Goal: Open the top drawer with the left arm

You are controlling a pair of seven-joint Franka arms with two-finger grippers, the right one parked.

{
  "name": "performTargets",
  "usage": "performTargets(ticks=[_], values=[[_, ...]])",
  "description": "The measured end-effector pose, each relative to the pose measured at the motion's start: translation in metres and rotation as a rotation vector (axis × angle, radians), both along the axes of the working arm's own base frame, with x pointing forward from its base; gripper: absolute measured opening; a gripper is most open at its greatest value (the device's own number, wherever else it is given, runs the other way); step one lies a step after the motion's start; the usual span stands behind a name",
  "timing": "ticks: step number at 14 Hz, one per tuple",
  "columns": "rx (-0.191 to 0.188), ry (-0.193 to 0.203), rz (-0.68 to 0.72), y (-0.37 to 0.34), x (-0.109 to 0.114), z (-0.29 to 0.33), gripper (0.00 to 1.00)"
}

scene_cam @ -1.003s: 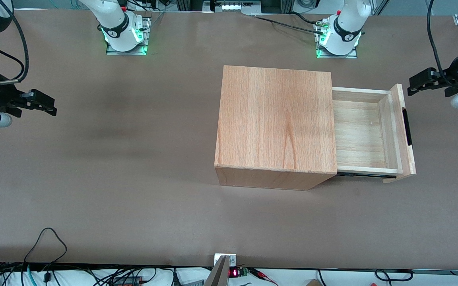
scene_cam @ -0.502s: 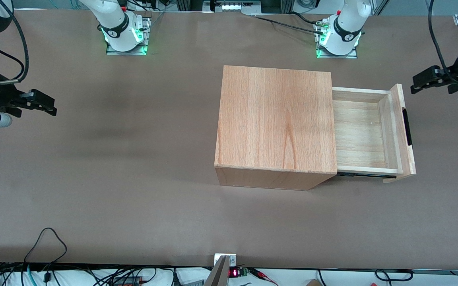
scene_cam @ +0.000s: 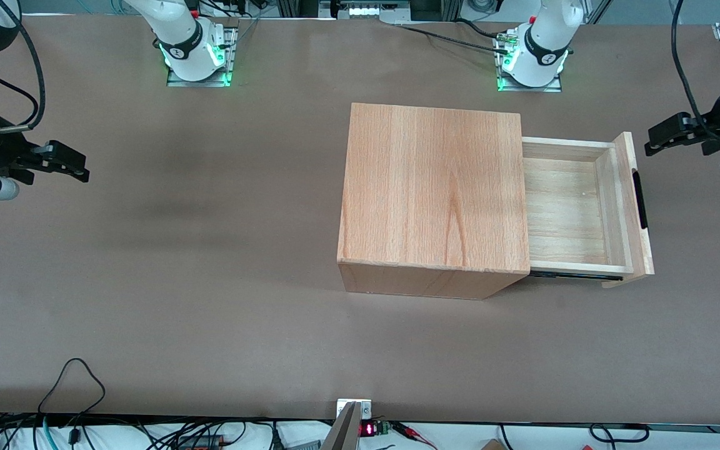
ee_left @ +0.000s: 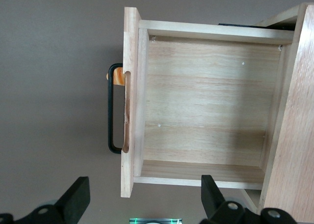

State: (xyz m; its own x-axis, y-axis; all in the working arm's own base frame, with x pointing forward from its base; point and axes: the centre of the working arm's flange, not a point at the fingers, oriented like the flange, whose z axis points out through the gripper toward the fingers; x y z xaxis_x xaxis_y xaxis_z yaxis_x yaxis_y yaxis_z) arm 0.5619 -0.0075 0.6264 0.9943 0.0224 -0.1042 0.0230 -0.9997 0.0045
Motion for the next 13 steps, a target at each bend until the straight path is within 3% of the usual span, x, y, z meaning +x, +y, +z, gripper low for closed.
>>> performTargets(ticks=[13], values=[[0.002, -0.012, -0.039, -0.038, -0.011, 0.002, 1.00]])
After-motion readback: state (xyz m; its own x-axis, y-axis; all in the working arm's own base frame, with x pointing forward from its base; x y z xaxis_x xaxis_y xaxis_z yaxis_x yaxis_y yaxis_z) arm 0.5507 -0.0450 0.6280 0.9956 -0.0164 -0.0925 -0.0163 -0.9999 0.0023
